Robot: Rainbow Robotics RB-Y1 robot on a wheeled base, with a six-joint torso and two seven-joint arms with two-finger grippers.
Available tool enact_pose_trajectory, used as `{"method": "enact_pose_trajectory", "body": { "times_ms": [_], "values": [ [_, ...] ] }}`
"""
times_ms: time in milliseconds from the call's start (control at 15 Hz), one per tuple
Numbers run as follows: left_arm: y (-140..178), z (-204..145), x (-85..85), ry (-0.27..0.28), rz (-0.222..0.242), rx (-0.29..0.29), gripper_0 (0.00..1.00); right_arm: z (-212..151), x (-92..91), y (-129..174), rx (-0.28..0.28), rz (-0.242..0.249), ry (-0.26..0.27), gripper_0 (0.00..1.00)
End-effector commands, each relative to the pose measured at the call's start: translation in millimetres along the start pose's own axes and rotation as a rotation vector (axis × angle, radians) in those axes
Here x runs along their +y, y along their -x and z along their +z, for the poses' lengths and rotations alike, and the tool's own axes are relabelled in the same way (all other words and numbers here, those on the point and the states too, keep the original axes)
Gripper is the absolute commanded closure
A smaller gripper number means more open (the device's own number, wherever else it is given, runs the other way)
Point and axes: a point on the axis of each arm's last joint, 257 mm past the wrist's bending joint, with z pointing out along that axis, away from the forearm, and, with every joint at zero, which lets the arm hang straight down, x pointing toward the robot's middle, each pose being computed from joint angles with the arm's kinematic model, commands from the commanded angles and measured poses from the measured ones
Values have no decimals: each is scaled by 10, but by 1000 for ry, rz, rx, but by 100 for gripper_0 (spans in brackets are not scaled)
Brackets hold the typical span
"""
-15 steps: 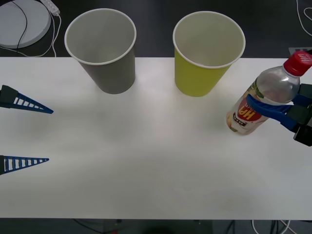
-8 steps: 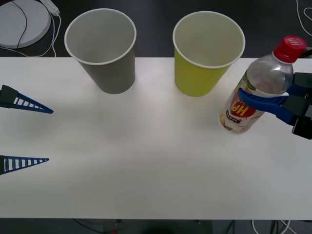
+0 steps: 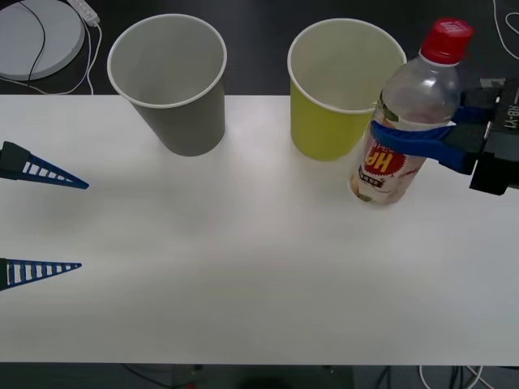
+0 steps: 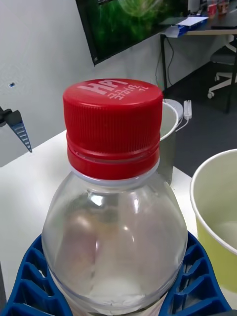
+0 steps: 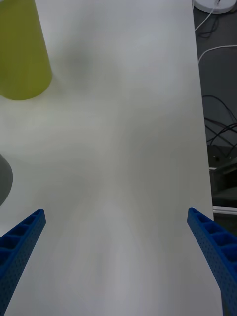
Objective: Put the can into the green bin and the plastic bottle into the gray bin
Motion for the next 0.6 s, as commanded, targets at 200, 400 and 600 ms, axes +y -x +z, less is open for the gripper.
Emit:
{"method": "enact_pose_trajectory", "body": {
  "times_ms": [200, 400, 600],
  "values": [
    [0, 0, 0, 0, 0, 0, 0, 248, -54, 115, 30, 18, 13, 100],
    [0, 0, 0, 0, 0, 0, 0, 411, -138, 141, 74, 4, 48, 100],
    [0, 0, 0, 0, 0, 0, 0, 614, -165, 240, 82, -7, 82, 100]
  ]
}}
